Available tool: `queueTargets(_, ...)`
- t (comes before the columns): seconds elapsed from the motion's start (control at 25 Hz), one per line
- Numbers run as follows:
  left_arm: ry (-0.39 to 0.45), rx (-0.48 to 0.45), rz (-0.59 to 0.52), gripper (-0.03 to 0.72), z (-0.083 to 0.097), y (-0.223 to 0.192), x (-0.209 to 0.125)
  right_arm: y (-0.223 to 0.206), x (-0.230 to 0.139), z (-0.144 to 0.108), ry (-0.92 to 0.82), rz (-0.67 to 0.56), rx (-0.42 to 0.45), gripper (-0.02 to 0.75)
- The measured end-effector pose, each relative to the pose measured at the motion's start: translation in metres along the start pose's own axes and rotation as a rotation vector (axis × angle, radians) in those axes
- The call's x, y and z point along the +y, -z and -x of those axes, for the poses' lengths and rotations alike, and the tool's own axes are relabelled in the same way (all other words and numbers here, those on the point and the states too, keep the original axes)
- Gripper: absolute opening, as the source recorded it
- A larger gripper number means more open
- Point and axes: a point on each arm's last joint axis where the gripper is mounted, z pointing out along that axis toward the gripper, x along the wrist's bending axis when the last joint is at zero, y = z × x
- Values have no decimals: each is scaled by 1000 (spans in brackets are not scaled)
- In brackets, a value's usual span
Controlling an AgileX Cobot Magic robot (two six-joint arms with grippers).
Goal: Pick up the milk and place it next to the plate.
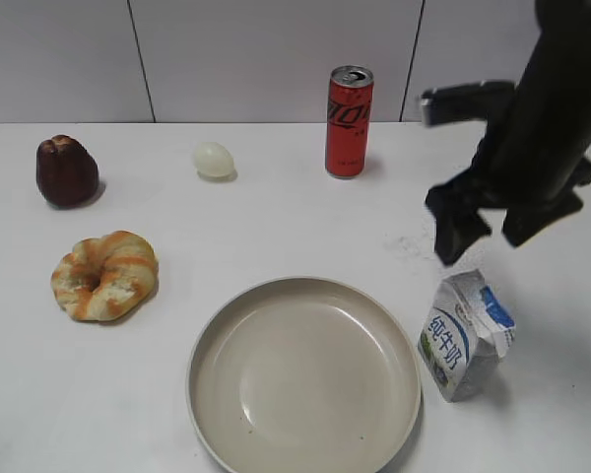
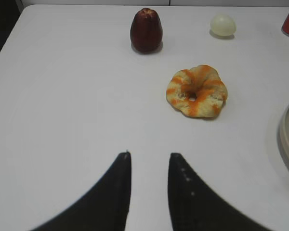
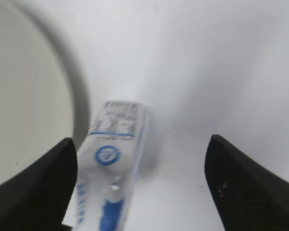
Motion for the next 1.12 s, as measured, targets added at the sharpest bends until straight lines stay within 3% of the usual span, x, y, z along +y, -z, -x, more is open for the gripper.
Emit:
queueTargets(0.28, 0, 0, 0, 209, 0, 0, 0, 75, 34, 86, -170, 142, -81, 621)
queueTargets(0.44, 0, 0, 0, 209, 0, 0, 0, 94, 23, 107, -224, 176, -104, 612)
queueTargets(0.64, 0, 0, 0, 209, 0, 0, 0, 113, -23, 96, -228, 193, -99, 595)
queueTargets(0.88, 0, 0, 0, 209, 0, 0, 0, 117, -115, 73, -188, 204, -89, 594)
queueTargets(1.12, 0, 0, 0, 209, 0, 0, 0, 114, -196, 55, -165, 410, -117, 594)
